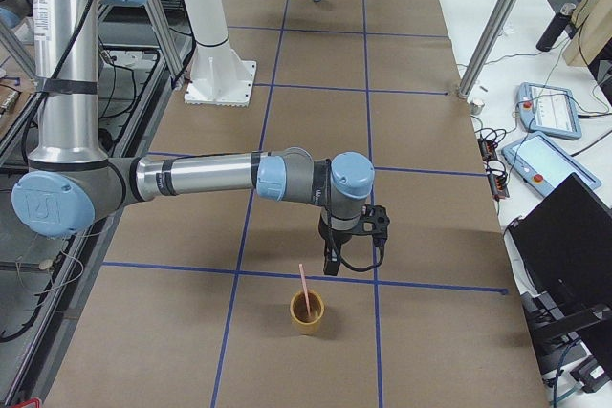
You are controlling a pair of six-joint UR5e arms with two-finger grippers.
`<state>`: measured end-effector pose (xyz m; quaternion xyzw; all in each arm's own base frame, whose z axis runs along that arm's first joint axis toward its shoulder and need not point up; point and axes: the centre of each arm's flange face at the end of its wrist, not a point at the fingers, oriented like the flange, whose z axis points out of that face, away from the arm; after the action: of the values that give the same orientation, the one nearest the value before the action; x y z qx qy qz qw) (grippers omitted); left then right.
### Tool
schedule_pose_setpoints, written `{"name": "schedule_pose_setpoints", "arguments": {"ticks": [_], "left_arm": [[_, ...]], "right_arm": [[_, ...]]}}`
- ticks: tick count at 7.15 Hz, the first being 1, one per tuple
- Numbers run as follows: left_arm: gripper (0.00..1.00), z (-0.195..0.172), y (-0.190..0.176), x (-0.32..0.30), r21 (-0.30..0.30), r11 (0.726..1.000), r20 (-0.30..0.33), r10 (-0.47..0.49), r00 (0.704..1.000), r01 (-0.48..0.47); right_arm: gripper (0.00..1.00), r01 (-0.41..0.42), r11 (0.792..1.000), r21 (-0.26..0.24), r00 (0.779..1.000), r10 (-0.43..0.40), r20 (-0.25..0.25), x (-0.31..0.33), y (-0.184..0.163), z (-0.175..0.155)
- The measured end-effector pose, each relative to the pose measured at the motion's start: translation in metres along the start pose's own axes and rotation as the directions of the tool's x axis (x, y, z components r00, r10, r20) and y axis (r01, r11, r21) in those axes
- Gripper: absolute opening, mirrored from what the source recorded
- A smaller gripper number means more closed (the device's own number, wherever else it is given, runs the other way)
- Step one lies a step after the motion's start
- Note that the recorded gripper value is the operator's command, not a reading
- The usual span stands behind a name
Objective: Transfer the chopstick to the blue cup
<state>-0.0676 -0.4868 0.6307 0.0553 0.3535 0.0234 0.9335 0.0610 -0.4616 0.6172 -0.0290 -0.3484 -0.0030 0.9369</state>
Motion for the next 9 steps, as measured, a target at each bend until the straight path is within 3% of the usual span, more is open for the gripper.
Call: {"name": "schedule_pose_setpoints", "arguments": {"ticks": [7,9], "left_arm": [[0.98,-0.010,-0.005,0.011,0.035,0.999,-0.007,0.030,1.000,-0.030],[0.98,0.003,0.008,0.003,0.017,1.000,-0.011,0.015,1.000,-0.015]], "right_arm": [[1.00,0.003,1.000,0.015,0.999,-0.003,0.042,-0.006,0.001,-0.007],[1.00,0.003,1.000,0.018,0.999,-0.004,0.049,-0.008,0.001,-0.008]]}}
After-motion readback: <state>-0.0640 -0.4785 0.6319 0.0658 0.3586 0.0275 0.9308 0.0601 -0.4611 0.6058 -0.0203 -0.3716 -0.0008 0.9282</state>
